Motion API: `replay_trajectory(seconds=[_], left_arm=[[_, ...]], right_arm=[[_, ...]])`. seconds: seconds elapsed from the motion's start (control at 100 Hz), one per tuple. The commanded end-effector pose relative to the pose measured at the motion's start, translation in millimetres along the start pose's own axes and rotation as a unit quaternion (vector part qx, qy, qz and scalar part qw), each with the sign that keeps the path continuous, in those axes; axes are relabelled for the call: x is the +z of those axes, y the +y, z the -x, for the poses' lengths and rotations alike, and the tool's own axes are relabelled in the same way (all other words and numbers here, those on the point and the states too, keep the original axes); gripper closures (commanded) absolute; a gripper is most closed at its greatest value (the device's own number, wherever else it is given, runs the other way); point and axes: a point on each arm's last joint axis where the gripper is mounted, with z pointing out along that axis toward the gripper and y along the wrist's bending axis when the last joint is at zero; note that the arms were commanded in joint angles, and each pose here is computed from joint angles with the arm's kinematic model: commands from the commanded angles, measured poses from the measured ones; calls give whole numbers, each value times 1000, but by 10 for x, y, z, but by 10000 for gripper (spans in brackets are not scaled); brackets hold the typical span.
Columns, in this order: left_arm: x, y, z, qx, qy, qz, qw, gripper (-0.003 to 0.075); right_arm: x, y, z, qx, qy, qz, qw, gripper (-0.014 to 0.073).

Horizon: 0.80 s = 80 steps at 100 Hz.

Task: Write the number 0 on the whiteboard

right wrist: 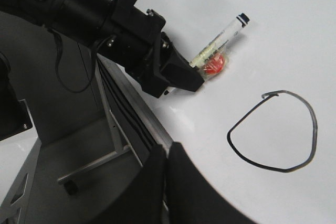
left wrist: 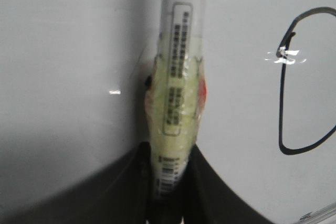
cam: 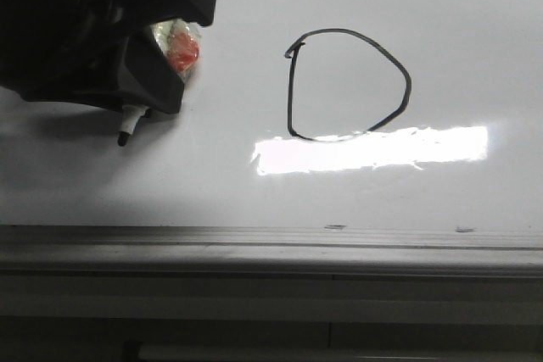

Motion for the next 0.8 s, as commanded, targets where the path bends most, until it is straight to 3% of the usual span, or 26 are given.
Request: replay_trajectory(seconds=[0.0, 0.17, 0.38, 0.57, 0.79], left_arm=[[-49, -32, 98, -8, -17, -11, 1000, 633], [-49, -26, 97, -10, -17, -7, 1000, 414], [-49, -4, 95, -10, -16, 4, 1000, 363], [-105, -22, 109, -18, -20, -7, 1000, 176], [-478, -49, 173, -26, -56, -32, 998, 164]], right_arm=[[-37, 9, 136, 3, -47, 9, 999, 642], [-37, 12, 135, 6, -46, 11, 999, 642], [-37, 13, 136, 6, -47, 11, 999, 642], [-37, 13, 136, 6, -47, 11, 999, 642], [-38, -4, 151, -15, -56, 1, 998, 642]])
